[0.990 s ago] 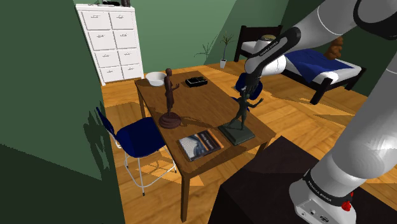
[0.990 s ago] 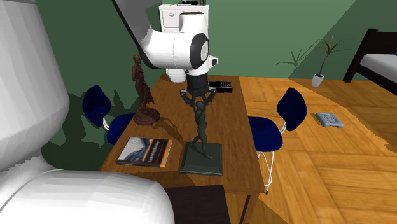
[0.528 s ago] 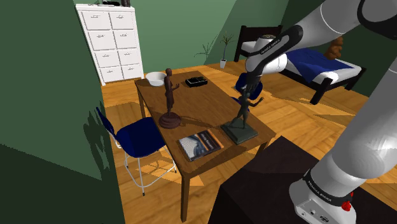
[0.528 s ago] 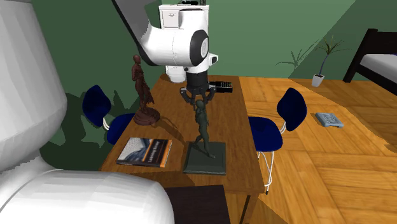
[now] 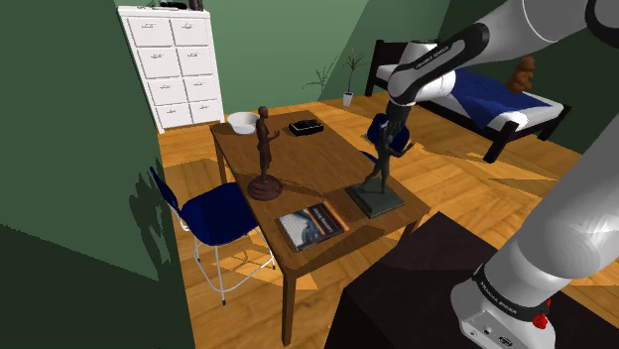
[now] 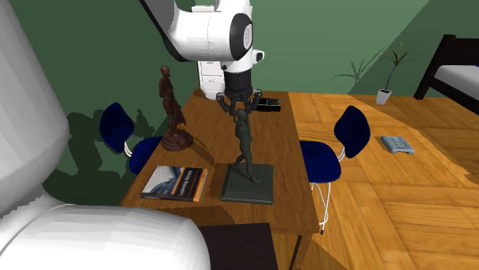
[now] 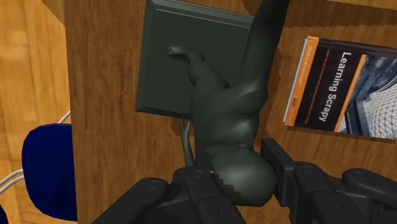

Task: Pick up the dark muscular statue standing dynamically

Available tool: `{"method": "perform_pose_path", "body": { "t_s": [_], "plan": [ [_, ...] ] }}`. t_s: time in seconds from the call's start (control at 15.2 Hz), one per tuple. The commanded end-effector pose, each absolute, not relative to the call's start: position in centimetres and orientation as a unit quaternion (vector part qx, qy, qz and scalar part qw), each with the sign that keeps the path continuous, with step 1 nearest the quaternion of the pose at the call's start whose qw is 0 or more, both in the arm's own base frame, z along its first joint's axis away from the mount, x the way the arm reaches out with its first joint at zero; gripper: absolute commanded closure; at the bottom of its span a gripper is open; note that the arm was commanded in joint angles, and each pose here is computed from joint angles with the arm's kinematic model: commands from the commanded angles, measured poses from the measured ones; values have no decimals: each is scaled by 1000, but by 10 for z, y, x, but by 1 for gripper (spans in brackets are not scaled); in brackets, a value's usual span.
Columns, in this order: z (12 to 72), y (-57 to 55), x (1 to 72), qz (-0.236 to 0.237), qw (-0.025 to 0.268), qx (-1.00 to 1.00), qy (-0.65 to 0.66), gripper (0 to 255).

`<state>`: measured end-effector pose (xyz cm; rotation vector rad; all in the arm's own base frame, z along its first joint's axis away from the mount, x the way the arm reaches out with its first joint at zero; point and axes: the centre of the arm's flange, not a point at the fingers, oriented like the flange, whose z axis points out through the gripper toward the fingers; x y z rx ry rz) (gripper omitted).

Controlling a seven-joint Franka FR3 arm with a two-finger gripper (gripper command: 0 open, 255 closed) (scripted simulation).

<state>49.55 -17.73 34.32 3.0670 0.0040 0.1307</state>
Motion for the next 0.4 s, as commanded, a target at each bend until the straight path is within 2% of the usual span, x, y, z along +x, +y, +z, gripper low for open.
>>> {"method": "perform_pose_path", "body": {
  "t_s": [0.0,0.33],
  "plan": [
    [354,-178,497,43,36,998,1,255],
    [370,-178,497,43,36,998,1,255]
  ]
}}
